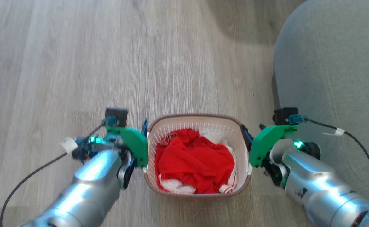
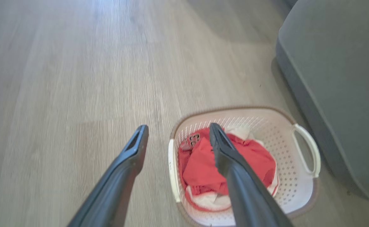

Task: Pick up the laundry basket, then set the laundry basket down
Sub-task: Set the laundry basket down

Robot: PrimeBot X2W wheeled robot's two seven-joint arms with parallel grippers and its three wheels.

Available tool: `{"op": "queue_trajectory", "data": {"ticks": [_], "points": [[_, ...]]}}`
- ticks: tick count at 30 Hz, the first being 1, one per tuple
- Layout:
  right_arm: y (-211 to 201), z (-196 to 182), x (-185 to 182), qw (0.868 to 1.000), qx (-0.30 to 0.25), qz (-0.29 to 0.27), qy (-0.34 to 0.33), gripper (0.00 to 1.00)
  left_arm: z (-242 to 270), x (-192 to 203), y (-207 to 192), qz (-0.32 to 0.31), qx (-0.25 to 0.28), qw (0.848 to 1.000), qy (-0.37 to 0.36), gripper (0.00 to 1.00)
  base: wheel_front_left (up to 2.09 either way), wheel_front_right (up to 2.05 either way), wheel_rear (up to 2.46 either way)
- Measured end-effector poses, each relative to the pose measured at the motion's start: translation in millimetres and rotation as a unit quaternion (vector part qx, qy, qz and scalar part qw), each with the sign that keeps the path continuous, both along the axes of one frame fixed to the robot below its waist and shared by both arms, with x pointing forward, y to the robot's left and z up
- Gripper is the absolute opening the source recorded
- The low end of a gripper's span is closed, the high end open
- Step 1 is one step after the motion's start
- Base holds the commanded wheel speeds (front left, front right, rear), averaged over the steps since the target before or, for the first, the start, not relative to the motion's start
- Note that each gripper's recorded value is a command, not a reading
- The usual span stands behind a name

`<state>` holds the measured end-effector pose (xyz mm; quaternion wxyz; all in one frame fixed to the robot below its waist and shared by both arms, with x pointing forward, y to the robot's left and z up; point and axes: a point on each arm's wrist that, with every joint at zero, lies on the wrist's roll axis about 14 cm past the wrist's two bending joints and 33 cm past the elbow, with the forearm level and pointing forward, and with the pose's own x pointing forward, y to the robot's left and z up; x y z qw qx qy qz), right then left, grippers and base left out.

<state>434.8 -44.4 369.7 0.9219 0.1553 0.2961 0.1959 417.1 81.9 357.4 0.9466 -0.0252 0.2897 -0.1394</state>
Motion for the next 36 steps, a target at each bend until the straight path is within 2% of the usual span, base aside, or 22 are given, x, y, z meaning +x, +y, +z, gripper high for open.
{"op": "queue_trajectory", "data": {"ticks": [5,9,12,18,20,24,27,33,36], "points": [[-9.6,51.4,25.2,0.996,0.037,-0.026,-0.074,1.00,66.1,26.5,-4.6,0.014,-0.031,0.993,-0.116,1.00,0.00,0.00,0.00],[-24.5,97.4,50.8,0.985,0.061,-0.048,-0.153,1.00,84.2,15.9,5.7,0.045,-0.043,0.984,-0.167,1.00,0.00,0.00,0.00],[-35.5,116.7,53.6,0.975,0.070,-0.063,-0.203,1.00,99.0,9.7,17.0,0.077,-0.057,0.975,-0.201,1.00,0.00,0.00,0.00],[-40.0,127.0,24.3,0.959,0.064,-0.078,-0.264,1.00,145.1,2.2,32.9,0.113,-0.067,0.948,-0.289,1.00,0.00,0.00,0.00],[-42.7,144.0,13.5,0.947,0.084,-0.107,-0.291,1.00,160.7,-5.8,39.1,0.121,-0.068,0.938,-0.318,1.00,0.00,0.00,0.00],[-41.3,153.3,-5.5,0.940,0.070,-0.105,-0.318,1.00,179.7,-15.7,53.7,0.139,-0.062,0.924,-0.352,1.00,0.00,0.00,0.00],[-45.4,152.3,-18.4,0.939,0.057,-0.107,-0.323,1.00,182.9,-22.7,58.7,0.148,-0.063,0.920,-0.357,1.00,0.00,0.00,0.00],[-41.3,147.2,-33.5,0.939,0.021,-0.087,-0.331,1.00,176.2,-32.7,58.7,0.157,-0.071,0.923,-0.345,1.00,0.00,0.00,0.00],[-47.5,146.8,-36.9,0.938,0.012,-0.093,-0.333,1.00,175.5,-35.8,59.0,0.160,-0.072,0.923,-0.343,1.00,0.00,0.00,0.00]]}}
